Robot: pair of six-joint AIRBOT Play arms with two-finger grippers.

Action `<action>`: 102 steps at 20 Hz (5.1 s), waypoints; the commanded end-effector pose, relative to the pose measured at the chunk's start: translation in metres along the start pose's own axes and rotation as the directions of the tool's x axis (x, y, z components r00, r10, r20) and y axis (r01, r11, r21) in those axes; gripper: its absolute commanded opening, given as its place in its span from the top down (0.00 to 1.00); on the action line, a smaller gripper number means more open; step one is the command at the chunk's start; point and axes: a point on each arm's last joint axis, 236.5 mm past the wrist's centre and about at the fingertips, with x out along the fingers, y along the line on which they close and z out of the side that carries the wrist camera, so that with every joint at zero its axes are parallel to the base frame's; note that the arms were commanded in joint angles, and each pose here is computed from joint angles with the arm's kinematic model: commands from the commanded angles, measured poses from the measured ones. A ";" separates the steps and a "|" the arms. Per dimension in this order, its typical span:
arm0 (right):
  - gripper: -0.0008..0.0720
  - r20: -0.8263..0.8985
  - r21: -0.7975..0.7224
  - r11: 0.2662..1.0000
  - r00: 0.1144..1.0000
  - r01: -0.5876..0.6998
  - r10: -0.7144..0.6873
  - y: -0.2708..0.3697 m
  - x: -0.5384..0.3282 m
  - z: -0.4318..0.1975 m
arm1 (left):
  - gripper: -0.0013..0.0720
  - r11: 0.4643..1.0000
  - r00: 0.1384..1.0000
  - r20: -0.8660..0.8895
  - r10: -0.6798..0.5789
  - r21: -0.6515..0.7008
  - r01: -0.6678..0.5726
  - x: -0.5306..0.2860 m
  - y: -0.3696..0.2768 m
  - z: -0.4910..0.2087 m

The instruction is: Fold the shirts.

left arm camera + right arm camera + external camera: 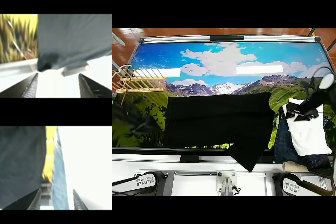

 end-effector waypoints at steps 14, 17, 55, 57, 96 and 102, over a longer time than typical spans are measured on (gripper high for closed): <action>0.28 0.138 0.053 0.998 0.990 -0.019 0.012 -0.010 -0.005 -0.014 | 0.17 0.994 0.987 0.125 -0.105 0.045 0.100 0.079 0.015 -0.039; 0.28 0.138 0.056 0.998 0.990 -0.020 0.012 -0.010 -0.005 -0.014 | 0.35 0.993 0.990 0.090 -0.106 0.065 0.100 0.093 0.014 -0.045; 0.91 0.294 -0.115 0.952 0.906 -0.282 0.304 0.129 0.013 0.047 | 0.94 0.982 0.902 0.424 -0.086 0.188 0.006 -0.038 -0.028 0.075; 0.91 0.343 -0.125 0.950 0.886 -0.285 0.311 0.137 -0.002 0.093 | 0.94 0.977 0.890 0.449 -0.084 0.215 -0.017 -0.054 -0.041 0.103; 0.07 -0.023 -0.004 0.939 0.938 -0.345 0.345 0.098 0.124 0.135 | 0.27 0.963 0.949 0.285 -0.132 0.265 0.054 -0.030 -0.095 0.177; 0.91 -0.022 -0.011 0.918 0.918 -0.396 0.396 0.107 0.116 0.135 | 0.29 0.962 0.948 0.285 -0.139 0.268 0.060 -0.030 -0.097 0.177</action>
